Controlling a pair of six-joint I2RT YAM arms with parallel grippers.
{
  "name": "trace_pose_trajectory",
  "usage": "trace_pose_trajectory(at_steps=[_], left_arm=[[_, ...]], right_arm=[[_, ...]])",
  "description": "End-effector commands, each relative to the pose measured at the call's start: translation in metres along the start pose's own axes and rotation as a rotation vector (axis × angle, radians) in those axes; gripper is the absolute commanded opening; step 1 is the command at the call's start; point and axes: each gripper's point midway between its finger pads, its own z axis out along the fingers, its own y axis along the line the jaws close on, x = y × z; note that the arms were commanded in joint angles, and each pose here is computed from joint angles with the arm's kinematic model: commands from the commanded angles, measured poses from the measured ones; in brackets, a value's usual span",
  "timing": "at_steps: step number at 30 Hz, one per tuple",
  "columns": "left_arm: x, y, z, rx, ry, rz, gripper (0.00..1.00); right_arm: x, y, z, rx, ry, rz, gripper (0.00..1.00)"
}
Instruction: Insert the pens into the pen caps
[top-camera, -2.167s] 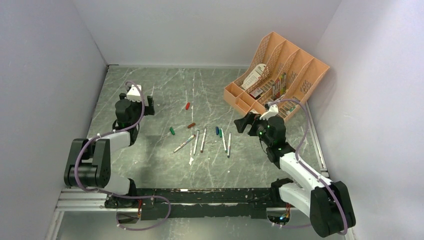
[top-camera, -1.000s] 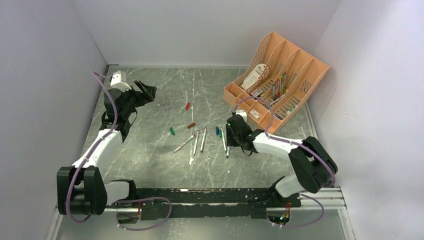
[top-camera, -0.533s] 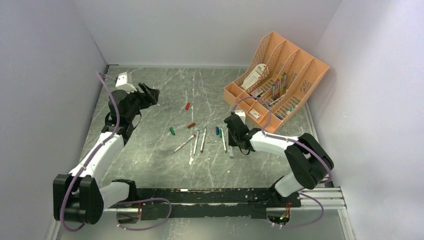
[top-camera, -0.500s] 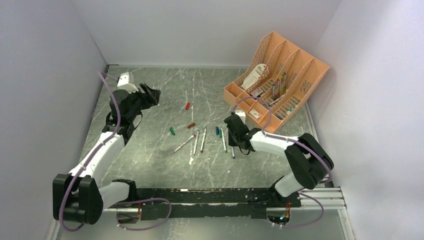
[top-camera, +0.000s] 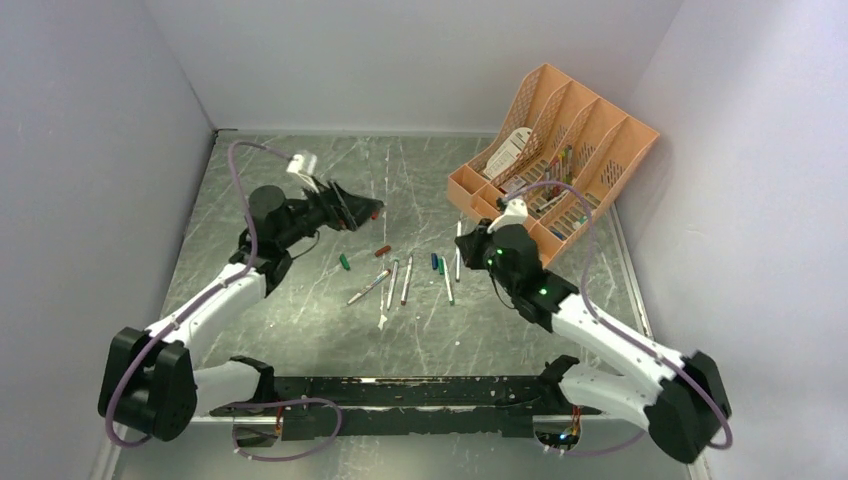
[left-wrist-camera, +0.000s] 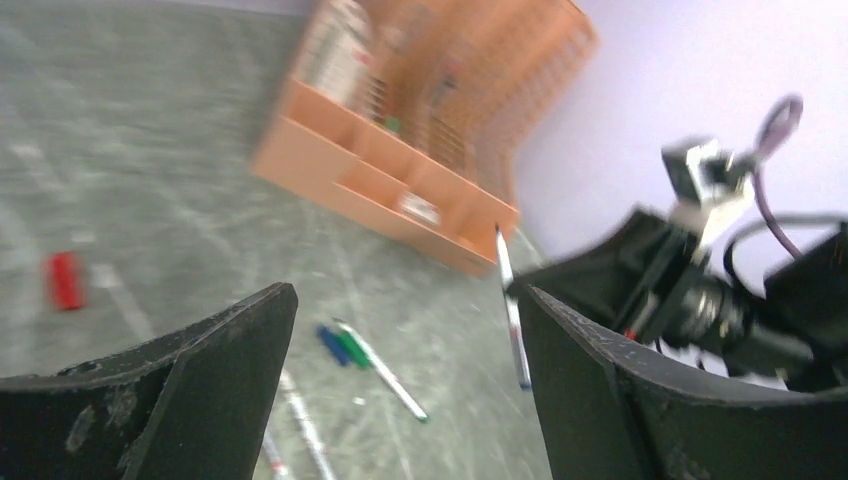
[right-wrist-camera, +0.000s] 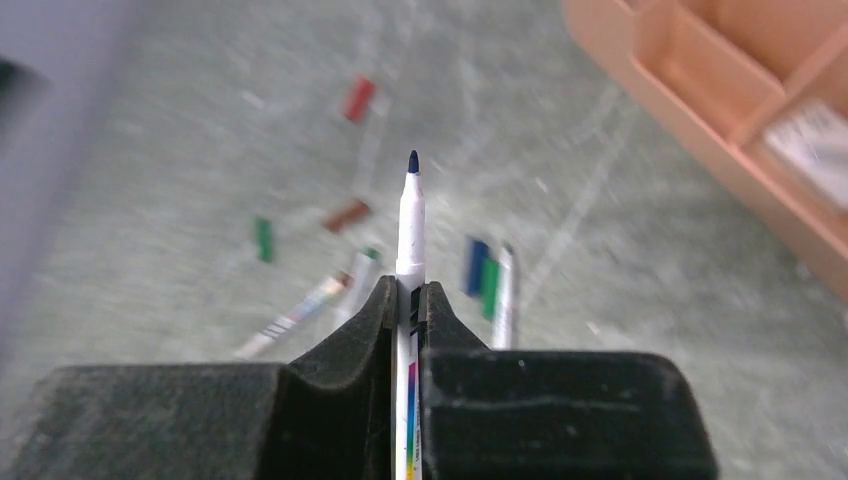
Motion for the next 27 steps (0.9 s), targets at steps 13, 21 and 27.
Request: trace_pose_trajectory(at_steps=[13, 21, 27], left_arm=[[0.058, -0.143, 0.008, 0.642, 0.060, -0.153, 0.76], [0.069, -0.170, 0.021, 0.715, 0.098, -0.136, 0.63], [0.073, -0.191, 0.025, 0.786, 0.120, -0.142, 0.54]], right_arm=[[-0.134, 0.112, -0.094, -0.596, -0.461, 0.088, 0.00], [-0.132, 0.116, -0.096, -0.627, -0.453, 0.094, 0.00], [-0.130, 0.109, -0.102, -0.609, -0.455, 0.102, 0.00]])
